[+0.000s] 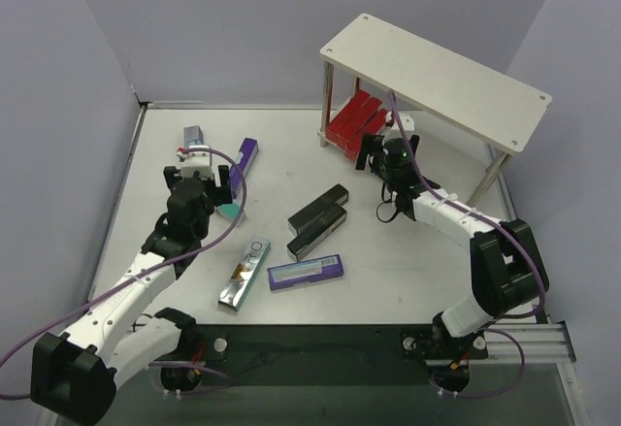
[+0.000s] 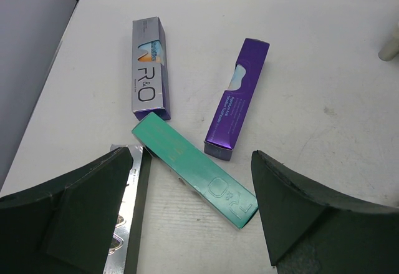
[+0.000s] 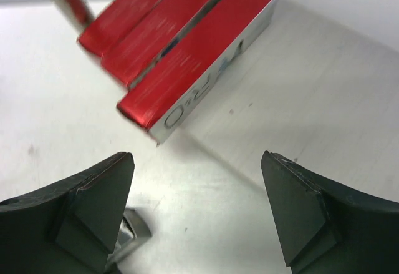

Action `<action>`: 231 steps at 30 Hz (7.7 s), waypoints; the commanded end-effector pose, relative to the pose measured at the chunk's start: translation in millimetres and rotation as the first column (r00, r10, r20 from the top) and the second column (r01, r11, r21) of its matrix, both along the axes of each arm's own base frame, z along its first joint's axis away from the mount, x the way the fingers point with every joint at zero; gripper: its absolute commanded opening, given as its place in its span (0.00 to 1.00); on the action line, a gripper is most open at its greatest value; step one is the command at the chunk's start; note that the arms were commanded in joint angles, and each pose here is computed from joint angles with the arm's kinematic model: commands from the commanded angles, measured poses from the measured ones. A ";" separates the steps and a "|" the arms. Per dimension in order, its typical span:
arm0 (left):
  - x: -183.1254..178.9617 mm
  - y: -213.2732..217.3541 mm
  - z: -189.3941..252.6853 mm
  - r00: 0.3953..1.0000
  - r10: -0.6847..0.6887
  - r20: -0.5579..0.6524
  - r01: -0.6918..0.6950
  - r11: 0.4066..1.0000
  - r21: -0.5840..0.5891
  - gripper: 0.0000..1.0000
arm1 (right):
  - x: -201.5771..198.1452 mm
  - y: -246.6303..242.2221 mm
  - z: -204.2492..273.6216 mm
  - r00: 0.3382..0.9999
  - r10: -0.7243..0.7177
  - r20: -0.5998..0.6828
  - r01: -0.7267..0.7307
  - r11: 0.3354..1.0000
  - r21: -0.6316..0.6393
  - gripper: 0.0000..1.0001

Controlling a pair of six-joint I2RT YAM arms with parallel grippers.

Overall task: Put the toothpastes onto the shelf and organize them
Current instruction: Adjust the toothpaste on the shelf.

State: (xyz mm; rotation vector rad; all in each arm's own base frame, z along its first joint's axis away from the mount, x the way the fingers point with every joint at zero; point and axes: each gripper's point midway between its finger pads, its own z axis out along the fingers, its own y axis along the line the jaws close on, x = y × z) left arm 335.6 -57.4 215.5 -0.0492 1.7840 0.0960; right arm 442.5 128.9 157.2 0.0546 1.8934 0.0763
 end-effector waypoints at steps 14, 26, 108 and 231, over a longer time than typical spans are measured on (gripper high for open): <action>0.9 -3.0 23.0 0.997 -0.008 0.072 0.010 0.999 -0.036 0.89 | 34.0 45.1 -39.9 0.916 0.341 -0.211 -0.360 0.931 -0.062 0.85; 0.7 -3.1 23.1 0.997 -0.009 0.073 0.012 0.999 -0.035 0.89 | 56.8 43.6 -45.4 0.899 0.371 -0.233 -0.408 0.903 -0.136 0.76; -5.8 -64.6 11.1 0.941 -0.335 0.049 0.337 0.939 -0.060 0.89 | -132.3 1.4 46.7 0.967 0.202 -0.153 -0.179 0.972 0.156 0.89; -73.2 -149.5 -21.6 0.803 -0.574 -0.158 0.538 0.813 -0.221 0.90 | -118.3 61.9 16.1 0.985 0.162 -0.063 -0.114 0.877 0.467 1.00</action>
